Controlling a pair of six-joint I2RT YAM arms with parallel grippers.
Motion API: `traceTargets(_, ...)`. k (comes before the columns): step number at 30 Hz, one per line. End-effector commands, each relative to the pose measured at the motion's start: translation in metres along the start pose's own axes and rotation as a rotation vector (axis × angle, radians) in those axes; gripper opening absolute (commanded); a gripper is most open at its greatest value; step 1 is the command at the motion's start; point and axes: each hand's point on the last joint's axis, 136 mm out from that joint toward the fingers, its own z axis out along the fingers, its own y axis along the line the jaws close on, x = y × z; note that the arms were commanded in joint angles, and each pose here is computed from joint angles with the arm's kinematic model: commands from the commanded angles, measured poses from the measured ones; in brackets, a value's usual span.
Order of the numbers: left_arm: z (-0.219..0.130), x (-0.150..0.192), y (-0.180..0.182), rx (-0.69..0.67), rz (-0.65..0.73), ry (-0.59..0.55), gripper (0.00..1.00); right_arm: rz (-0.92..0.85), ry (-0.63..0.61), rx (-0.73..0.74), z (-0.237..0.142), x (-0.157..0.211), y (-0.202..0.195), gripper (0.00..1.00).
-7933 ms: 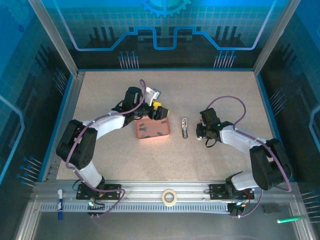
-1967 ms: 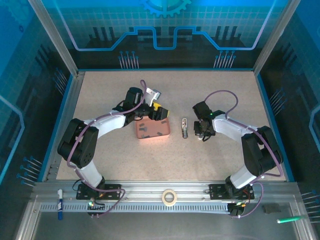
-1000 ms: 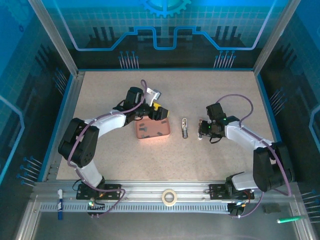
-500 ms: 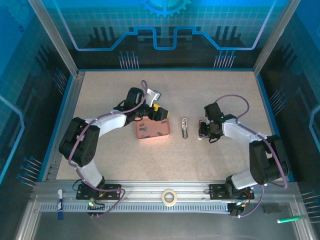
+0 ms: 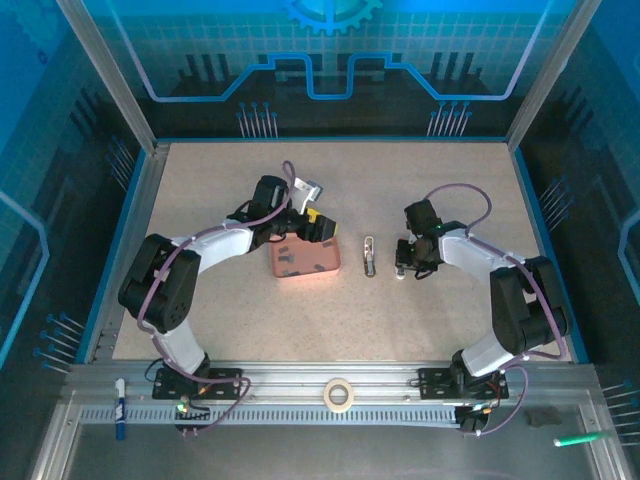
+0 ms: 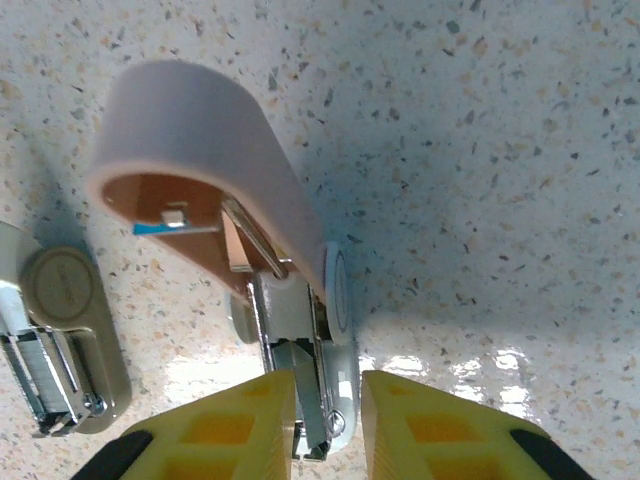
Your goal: Load the staples into the stapler
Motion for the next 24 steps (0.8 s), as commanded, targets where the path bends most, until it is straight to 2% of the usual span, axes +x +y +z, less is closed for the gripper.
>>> traceTargets(1,0.002,-0.007,-0.002,0.007,0.017,-0.005,0.82,-0.016,0.000,-0.004,0.002,-0.005,0.004,0.26)
traceTargets(9,0.003,-0.005,0.000,0.007,0.016,0.000,0.82,-0.015,0.017,-0.009,0.007,-0.004,0.005,0.25)
traceTargets(24,0.004,-0.005,0.000,0.007,0.013,0.002,0.82,-0.045,-0.005,0.002,-0.005,-0.006,0.009,0.14)
